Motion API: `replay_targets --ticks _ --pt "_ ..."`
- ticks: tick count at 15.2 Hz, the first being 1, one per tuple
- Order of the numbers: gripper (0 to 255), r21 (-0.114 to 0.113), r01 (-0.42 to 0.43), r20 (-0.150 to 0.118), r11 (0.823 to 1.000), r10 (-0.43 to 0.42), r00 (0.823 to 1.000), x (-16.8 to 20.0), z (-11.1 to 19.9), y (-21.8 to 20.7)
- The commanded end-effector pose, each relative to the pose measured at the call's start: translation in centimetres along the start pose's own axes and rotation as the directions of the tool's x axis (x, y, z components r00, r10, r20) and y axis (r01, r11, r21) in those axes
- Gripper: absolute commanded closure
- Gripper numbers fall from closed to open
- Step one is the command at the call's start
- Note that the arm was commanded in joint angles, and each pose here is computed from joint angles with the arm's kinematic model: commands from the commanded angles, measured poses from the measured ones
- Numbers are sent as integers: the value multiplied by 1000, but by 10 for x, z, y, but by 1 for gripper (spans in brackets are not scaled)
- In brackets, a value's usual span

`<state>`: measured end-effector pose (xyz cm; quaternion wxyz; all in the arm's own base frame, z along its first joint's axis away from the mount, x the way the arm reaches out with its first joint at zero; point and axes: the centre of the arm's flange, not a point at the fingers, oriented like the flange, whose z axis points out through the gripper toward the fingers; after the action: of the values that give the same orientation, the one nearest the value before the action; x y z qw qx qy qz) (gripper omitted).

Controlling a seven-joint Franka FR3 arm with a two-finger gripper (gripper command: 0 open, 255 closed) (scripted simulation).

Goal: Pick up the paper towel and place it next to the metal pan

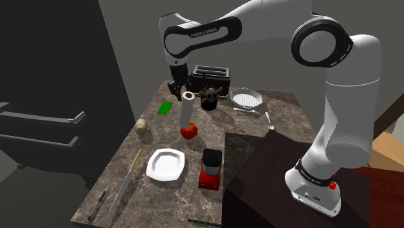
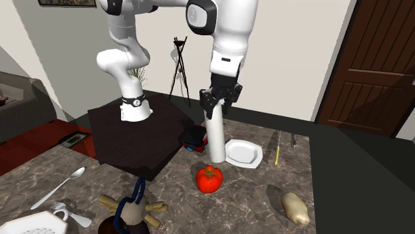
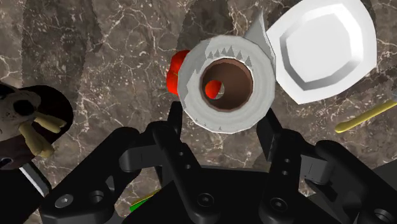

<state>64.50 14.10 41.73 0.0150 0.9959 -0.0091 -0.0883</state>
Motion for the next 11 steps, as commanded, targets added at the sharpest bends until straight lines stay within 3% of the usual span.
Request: replay_targets --ticks 1,11 --pt "255 0 1 0 1000 -1 1000 -12 -3 24" --pt "255 0 1 0 1000 -1 1000 -72 -16 140"
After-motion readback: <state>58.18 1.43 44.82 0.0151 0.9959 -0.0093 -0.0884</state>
